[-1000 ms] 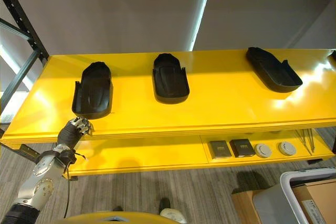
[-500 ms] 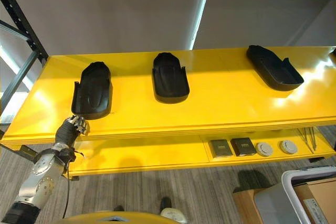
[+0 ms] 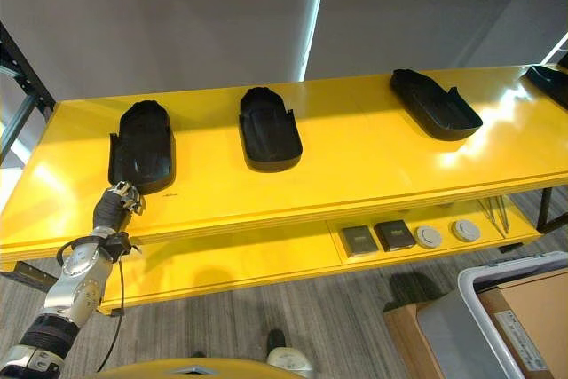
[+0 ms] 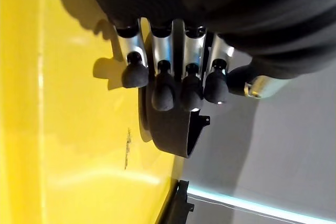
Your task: Move parts from the plastic box to the shelf.
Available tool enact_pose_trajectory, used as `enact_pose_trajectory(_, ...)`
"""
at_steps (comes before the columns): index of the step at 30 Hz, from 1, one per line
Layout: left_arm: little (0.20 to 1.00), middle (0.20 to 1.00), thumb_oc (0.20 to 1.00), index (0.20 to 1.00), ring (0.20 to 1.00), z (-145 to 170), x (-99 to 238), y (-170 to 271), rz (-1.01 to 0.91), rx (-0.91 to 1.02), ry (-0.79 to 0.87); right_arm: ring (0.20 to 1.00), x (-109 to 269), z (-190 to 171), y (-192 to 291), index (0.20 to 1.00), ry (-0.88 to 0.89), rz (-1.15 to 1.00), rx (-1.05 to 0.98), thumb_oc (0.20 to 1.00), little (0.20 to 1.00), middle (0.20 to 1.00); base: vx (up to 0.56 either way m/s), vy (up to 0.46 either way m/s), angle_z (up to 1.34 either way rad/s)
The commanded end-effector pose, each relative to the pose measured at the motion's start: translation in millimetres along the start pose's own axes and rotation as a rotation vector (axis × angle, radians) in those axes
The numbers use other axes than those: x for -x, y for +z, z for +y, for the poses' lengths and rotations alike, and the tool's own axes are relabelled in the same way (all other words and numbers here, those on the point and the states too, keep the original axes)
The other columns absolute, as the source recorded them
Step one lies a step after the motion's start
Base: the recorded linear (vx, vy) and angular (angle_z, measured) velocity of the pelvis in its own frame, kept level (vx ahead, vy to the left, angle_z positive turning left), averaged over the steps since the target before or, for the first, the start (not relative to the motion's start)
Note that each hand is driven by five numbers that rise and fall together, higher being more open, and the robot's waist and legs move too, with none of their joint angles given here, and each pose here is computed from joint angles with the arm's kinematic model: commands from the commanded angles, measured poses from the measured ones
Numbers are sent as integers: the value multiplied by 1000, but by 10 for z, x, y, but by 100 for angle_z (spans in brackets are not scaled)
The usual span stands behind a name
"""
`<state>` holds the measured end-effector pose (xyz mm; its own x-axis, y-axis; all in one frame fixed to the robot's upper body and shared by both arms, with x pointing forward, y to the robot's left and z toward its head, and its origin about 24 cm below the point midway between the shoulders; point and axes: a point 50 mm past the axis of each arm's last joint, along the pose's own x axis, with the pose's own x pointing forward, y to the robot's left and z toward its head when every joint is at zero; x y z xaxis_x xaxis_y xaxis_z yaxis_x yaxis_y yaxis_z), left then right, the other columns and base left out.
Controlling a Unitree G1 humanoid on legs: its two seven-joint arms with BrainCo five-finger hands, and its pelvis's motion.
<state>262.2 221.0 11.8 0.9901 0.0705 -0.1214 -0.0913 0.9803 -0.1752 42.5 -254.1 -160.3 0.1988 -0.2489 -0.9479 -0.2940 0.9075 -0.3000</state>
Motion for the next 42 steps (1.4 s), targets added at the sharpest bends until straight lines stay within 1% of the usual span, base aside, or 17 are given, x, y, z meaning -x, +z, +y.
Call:
enact_pose_trajectory(1,200,200,200,200,200,-76,-115,69,-44,-23,-13,1000,-10,-23,-22,1000,16,24,64,1000,1000,1000,6,-10,-3)
enact_pose_trajectory(6,200,200,200,200,200,-98,-104,89,-63,-30,-41,1000,-11,-24,-26,1000,20,26,68,1000,1000,1000,0,0,0)
enact_pose_trajectory(7,573,573,573,573,573,-116,-100,111,-75,-32,-53,1000,-12,-18,-21,1000,21,26,68,1000,1000,1000,0,0,0)
enact_pose_trajectory(8,1000,1000,1000,1000,1000,-130,-100,129,-84,-32,-63,1000,-13,-9,-22,1000,22,26,67,1000,1000,1000,0,0,0)
enact_pose_trajectory(13,1000,1000,1000,1000,1000,-247,-45,328,-148,17,-186,1000,-17,-9,10,1000,22,19,54,1000,1000,1000,-21,-2,0)
enact_pose_trajectory(18,1000,1000,1000,1000,1000,-448,138,410,-125,155,-481,1000,-21,-42,36,1000,15,13,54,1000,1000,1000,-48,10,6)
enact_pose_trajectory(21,1000,1000,1000,1000,1000,-544,272,419,-119,321,-682,1000,-26,-57,76,1000,12,4,72,1000,1000,1000,-57,18,8)
enact_pose_trajectory(23,1000,1000,1000,1000,1000,-620,423,340,-68,473,-910,1000,-31,-88,119,1000,6,-2,76,1000,1000,1000,-70,23,4)
enact_pose_trajectory(25,1000,1000,1000,1000,1000,-638,555,188,14,592,-1047,1000,-35,-136,165,1000,1,-3,84,1000,1000,1000,-63,27,6)
enact_pose_trajectory(28,1000,1000,1000,1000,1000,-541,738,-32,108,675,-1152,1000,-36,-216,203,1000,-6,-4,101,1000,1000,1000,-54,26,11)
enact_pose_trajectory(30,1000,1000,1000,1000,1000,-430,844,-172,167,712,-1143,1000,-33,-277,221,1000,-9,-4,109,1000,1000,1000,-52,25,5)
enact_pose_trajectory(31,1000,1000,1000,1000,1000,-247,985,-400,259,754,-1046,1000,-29,-343,235,1000,-10,-5,113,1000,1000,1000,-51,19,3)
enact_pose_trajectory(33,1000,1000,1000,1000,1000,-141,1094,-551,318,748,-984,1000,-27,-372,243,1000,-10,-8,113,1000,1000,1000,-44,11,3)
enact_pose_trajectory(38,1000,1000,1000,1000,1000,220,1376,-1009,508,696,-608,1000,-24,-427,276,1000,-4,-11,103,1000,1000,1000,-19,-4,4)
enact_pose_trajectory(40,1000,1000,1000,1000,1000,512,1555,-1290,618,535,-291,1000,-29,-402,293,1000,2,-11,89,1000,1000,1000,-18,-19,15)
enact_pose_trajectory(41,1000,1000,1000,1000,1000,556,1562,-1323,637,481,-223,1000,-30,-393,299,1000,2,-11,88,1000,1000,1000,-15,-22,17)
enact_pose_trajectory(42,1000,1000,1000,1000,1000,705,1597,-1399,659,327,-80,1000,-39,-341,314,1000,5,-10,82,1000,1000,1000,-13,-23,12)
